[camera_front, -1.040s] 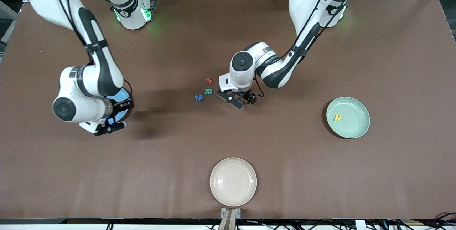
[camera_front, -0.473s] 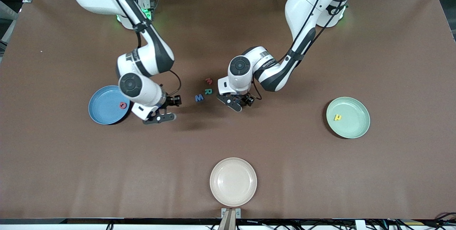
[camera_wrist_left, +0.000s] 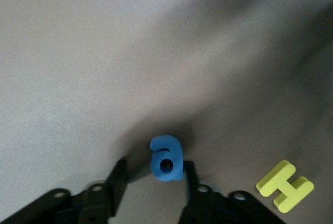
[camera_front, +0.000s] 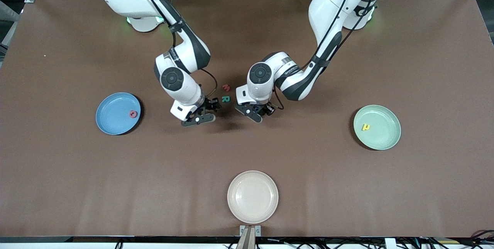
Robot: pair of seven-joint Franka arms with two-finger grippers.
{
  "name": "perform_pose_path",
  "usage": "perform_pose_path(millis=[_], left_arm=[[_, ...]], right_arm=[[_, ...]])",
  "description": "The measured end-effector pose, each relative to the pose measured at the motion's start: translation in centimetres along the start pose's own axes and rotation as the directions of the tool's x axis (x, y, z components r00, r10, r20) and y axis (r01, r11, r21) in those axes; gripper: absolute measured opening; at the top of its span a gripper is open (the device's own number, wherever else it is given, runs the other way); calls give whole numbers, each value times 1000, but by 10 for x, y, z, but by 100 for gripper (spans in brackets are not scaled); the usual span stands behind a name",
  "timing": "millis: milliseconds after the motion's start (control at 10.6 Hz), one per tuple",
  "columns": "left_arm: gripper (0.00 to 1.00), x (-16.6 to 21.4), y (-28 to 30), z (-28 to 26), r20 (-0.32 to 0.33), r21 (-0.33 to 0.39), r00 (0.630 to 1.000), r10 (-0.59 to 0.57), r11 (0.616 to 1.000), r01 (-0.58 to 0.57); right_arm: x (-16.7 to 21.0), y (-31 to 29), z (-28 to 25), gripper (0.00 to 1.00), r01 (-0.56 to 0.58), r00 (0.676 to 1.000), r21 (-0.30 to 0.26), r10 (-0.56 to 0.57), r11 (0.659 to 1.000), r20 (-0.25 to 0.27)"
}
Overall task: Sort uppercase to blue plate, lowercase to green plate
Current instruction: 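Grasp the blue a with the left gripper while the right gripper grasps W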
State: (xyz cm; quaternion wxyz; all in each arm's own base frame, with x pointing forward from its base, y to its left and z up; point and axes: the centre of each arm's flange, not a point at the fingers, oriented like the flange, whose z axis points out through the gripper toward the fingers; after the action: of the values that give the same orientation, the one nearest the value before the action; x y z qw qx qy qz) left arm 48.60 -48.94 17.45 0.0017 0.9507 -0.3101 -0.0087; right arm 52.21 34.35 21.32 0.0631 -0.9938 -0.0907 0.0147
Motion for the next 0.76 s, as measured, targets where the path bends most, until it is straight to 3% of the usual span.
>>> perform_pose_path(millis=[95, 189, 757], left_arm=[[32, 1, -1, -1, -2, -1, 1000, -4, 1000, 4], [26, 1, -1, -1, -2, -2, 1000, -5, 1000, 5], [26, 14, -19, -30, -39, 7, 999, -33, 999, 33]], right_arm=[[-3, -6, 9, 72, 9, 1000, 3, -9, 1000, -12], [-5, -8, 17, 72, 26, 999, -4, -26, 1000, -21], [-17, -2, 36, 72, 85, 996, -56, -85, 995, -1]])
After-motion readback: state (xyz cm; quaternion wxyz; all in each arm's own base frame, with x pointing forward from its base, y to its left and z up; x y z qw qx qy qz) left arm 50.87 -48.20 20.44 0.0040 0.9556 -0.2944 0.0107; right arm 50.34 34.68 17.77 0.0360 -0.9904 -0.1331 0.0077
